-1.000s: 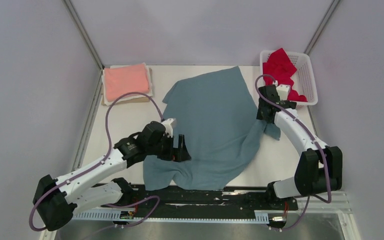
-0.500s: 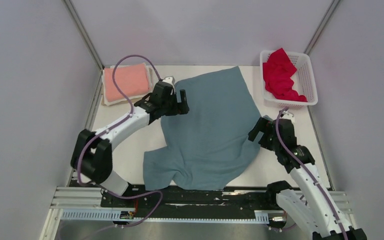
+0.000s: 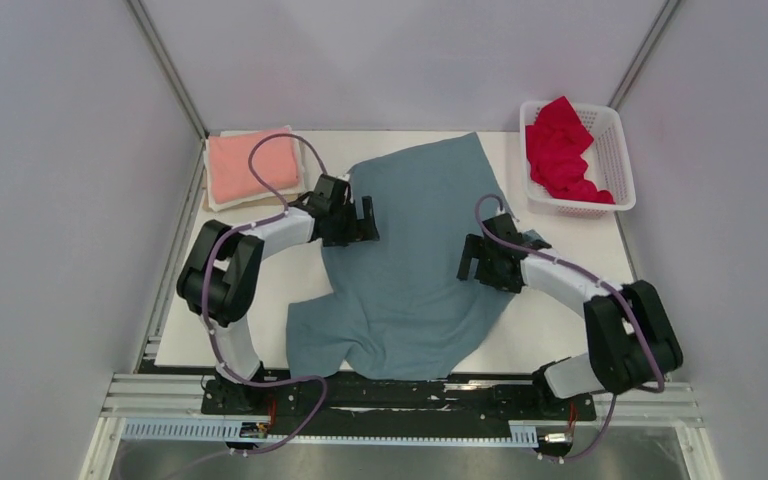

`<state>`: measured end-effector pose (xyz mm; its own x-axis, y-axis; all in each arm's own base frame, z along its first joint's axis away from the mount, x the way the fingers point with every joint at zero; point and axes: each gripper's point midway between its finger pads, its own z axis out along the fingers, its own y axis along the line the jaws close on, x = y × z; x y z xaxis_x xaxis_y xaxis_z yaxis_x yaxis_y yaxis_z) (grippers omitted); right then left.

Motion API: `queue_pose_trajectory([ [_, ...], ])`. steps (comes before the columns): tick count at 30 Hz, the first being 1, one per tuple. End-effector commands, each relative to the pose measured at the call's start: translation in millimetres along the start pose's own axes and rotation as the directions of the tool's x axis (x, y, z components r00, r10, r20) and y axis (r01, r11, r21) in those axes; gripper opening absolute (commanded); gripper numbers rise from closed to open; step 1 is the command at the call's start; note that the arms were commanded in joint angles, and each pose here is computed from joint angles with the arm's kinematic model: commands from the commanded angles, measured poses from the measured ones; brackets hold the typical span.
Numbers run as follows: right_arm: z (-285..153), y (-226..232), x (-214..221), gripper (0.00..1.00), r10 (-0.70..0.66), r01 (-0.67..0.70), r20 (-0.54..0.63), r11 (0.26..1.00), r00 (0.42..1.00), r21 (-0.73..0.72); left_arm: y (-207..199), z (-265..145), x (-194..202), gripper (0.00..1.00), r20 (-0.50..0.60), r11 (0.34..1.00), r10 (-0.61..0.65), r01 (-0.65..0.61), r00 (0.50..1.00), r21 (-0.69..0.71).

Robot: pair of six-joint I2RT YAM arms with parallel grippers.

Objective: Fold and stack the t-shirts
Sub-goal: Flatten out the tshirt

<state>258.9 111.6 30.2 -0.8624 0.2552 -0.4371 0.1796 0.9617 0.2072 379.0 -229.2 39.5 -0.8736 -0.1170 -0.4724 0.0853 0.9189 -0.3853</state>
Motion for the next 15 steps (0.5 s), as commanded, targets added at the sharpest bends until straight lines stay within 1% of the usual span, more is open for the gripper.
queue_pose_trajectory([
  [1, 26.9, 26.8, -57.1, 1.0, 0.01, -0.012, 0.099, 1.0, 0.995, 0.013, 8.2, -12.5, 56.9, 1.0, -0.103, 0.995, -0.087, 0.091, 0.991, 0.033],
  [2, 35.7, 31.2, -60.7, 1.0, 0.002, -0.004, 0.084, 1.0, 0.996, 0.019, 3.8, -21.4, 58.8, 1.0, -0.093, 0.992, -0.111, 0.116, 0.99, 0.053],
  [3, 44.8, 37.1, -65.8, 1.0, -0.01, 0.009, 0.069, 1.0, 0.998, 0.016, 12.4, -22.9, 78.8, 1.0, -0.116, 0.989, -0.142, 0.147, 0.983, 0.035],
  [4, 51.8, 45.4, -72.3, 1.0, -0.022, 0.022, 0.061, 1.0, 0.998, 0.003, 9.3, -32.1, 82.0, 1.0, -0.101, 0.987, -0.145, 0.15, 0.984, 0.048],
  [5, 60.6, 52.9, -76.8, 1.0, -0.034, 0.034, 0.047, 0.999, 0.998, -0.01, 15.8, -34.8, 100.2, 1.0, -0.126, 0.984, -0.168, 0.174, 0.978, 0.031],
  [6, 68.6, 61.8, -83.5, 1.0, -0.047, 0.048, 0.04, 0.998, 0.998, -0.027, 8.4, -43.1, 104.3, 1.0, -0.118, 0.985, -0.16, 0.167, 0.98, 0.053],
  [7, 74.7, 73.2, -92.1, 1.0, -0.07, 0.072, 0.042, 0.996, 0.997, -0.053, 10.9, -45.7, 119.9, 1.0, -0.141, 0.983, -0.174, 0.181, 0.974, 0.039],
  [8, 81.8, 83.5, -100.0, 1.0, -0.095, 0.098, 0.044, 0.993, 0.995, -0.073, 2.7, -52.0, 131.3, 1.0, -0.154, 0.985, -0.154, 0.164, 0.976, 0.056],
  [9, 87.0, 94.4, -110.5, 1.0, -0.121, 0.126, 0.055, 0.988, 0.991, -0.092, -4.0, -54.9, 136.6, 1.0, -0.163, 0.983, -0.161, 0.174, 0.973, 0.066],
  [10, 93.9, 105.0, -119.1, 1.0, -0.143, 0.15, 0.064, 0.983, 0.988, -0.107, -18.1, -58.7, 144.8, 1.0, -0.171, 0.984, -0.13, 0.148, 0.977, 0.099],
  [12, 104.4, 127.3, -138.5, 1.0, -0.19, 0.201, 0.089, 0.968, 0.978, -0.153, -39.8, -61.6, 147.4, 1.0, -0.166, 0.982, -0.092, 0.117, 0.982, 0.147],
  [13, 114.6, 134.5, -146.1, 1.0, -0.209, 0.222, 0.092, 0.962, 0.973, -0.158, -41.6, -59.5, 143.3, 1.0, -0.143, 0.985, -0.088, 0.108, 0.986, 0.135],
  [14, 116.7, 146.0, -164.8, 1.0, -0.223, 0.242, 0.125, 0.956, 0.967, -0.168, -49.4, -56.9, 135.5, 1.0, -0.126, 0.985, -0.082, 0.1, 0.989, 0.141],
  [15, 120.9, 150.8, -173.1, 1.0, -0.244, 0.264, 0.135, 0.95, 0.96, -0.165, -47.1, -49.7, 131.6, 1.0, -0.114, 0.989, -0.083, 0.096, 0.99, 0.114],
])
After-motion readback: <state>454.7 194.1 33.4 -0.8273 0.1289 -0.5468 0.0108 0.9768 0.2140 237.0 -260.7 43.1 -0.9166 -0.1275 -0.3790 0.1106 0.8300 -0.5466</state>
